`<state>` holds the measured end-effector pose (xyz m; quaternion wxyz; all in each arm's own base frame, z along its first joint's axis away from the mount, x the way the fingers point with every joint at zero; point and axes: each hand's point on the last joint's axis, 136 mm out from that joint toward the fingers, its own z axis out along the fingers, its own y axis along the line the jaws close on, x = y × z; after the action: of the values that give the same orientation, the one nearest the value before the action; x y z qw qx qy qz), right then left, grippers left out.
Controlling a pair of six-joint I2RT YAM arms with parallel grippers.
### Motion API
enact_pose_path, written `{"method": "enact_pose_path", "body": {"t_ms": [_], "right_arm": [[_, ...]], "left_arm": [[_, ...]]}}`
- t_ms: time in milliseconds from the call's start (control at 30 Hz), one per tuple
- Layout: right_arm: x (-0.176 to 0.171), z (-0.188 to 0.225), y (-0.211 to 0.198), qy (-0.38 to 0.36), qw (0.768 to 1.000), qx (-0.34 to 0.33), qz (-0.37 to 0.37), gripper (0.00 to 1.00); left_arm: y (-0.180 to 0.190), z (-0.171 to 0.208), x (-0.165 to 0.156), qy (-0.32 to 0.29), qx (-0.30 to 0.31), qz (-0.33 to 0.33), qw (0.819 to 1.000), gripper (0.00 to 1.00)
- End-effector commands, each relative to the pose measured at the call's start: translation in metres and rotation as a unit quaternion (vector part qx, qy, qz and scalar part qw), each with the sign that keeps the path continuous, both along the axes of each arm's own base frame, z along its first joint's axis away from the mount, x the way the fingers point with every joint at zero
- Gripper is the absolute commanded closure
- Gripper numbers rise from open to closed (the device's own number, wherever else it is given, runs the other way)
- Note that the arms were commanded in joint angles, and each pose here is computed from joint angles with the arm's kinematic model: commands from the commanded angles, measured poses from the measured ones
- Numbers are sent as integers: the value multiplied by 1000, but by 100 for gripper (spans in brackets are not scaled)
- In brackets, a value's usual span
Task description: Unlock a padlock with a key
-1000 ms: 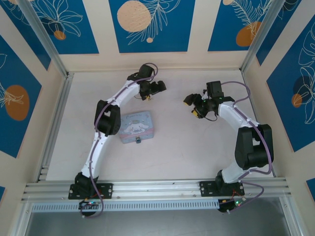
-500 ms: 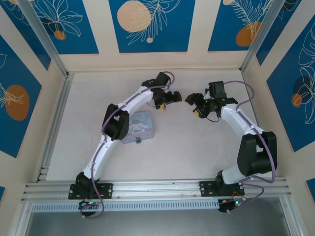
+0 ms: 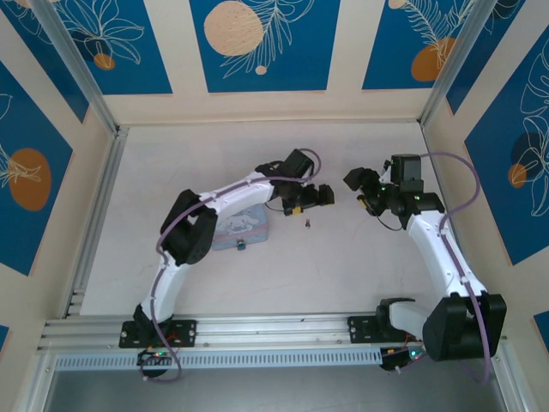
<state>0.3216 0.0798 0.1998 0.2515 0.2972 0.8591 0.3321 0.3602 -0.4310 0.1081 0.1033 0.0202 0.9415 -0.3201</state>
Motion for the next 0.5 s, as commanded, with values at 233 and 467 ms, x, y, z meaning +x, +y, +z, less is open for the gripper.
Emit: {"method": "enact_pose_path", "body": {"t_ms": [233,467], "right_arm": [[-17,-64,19,92,992,-39,74,29],[-21,-95,37,126,981,-97,108,30]], "left_arm": [[81,103,17,-126,-17,61,990,0],[185,79,0,-122,29,129,984,0]]}}
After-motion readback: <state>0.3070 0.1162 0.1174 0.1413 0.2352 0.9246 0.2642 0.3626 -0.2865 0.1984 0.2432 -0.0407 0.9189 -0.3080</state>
